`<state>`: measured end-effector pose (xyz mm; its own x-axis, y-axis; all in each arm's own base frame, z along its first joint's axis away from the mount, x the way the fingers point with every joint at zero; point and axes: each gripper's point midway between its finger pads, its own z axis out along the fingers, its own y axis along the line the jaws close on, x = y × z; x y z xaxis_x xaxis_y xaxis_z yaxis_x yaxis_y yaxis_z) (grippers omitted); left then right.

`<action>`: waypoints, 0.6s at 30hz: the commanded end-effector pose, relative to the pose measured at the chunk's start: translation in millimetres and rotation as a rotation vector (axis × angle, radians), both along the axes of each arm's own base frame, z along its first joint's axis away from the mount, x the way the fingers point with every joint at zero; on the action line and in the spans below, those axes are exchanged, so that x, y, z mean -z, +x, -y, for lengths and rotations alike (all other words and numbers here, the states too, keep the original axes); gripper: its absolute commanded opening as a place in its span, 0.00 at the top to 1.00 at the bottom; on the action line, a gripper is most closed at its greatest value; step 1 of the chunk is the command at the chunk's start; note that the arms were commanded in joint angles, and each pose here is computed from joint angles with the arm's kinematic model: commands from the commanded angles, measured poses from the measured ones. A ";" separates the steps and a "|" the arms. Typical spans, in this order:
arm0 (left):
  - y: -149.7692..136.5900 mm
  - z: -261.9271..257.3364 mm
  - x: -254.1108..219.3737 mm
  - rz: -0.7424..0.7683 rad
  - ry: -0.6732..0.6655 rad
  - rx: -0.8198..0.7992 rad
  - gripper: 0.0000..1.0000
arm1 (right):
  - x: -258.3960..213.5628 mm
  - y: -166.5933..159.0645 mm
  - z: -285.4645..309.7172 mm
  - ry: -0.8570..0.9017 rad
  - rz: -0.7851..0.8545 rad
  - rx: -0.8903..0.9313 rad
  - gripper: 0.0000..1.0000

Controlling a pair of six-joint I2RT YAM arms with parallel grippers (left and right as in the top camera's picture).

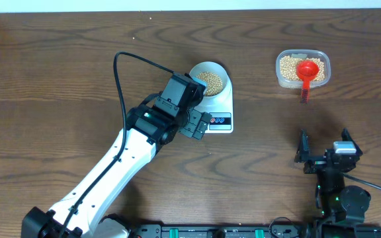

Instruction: Scoop item into bowl and weigh 50g on scale

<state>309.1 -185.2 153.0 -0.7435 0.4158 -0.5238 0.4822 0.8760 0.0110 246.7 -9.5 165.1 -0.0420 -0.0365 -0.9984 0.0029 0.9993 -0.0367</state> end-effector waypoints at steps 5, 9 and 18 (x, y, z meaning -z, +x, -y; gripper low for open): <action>1.0 -1.3 -0.6 0.001 0.002 -0.006 0.02 | 7.0 -0.8 1.3 -0.011 -0.027 0.014 0.01; 1.0 -1.3 -0.6 0.001 0.002 -0.006 0.02 | 7.1 -0.8 1.3 -0.011 -0.027 0.014 0.01; 1.0 -1.3 -0.6 0.001 0.002 -0.006 0.02 | 7.1 -0.8 1.3 -0.011 -0.027 0.014 0.01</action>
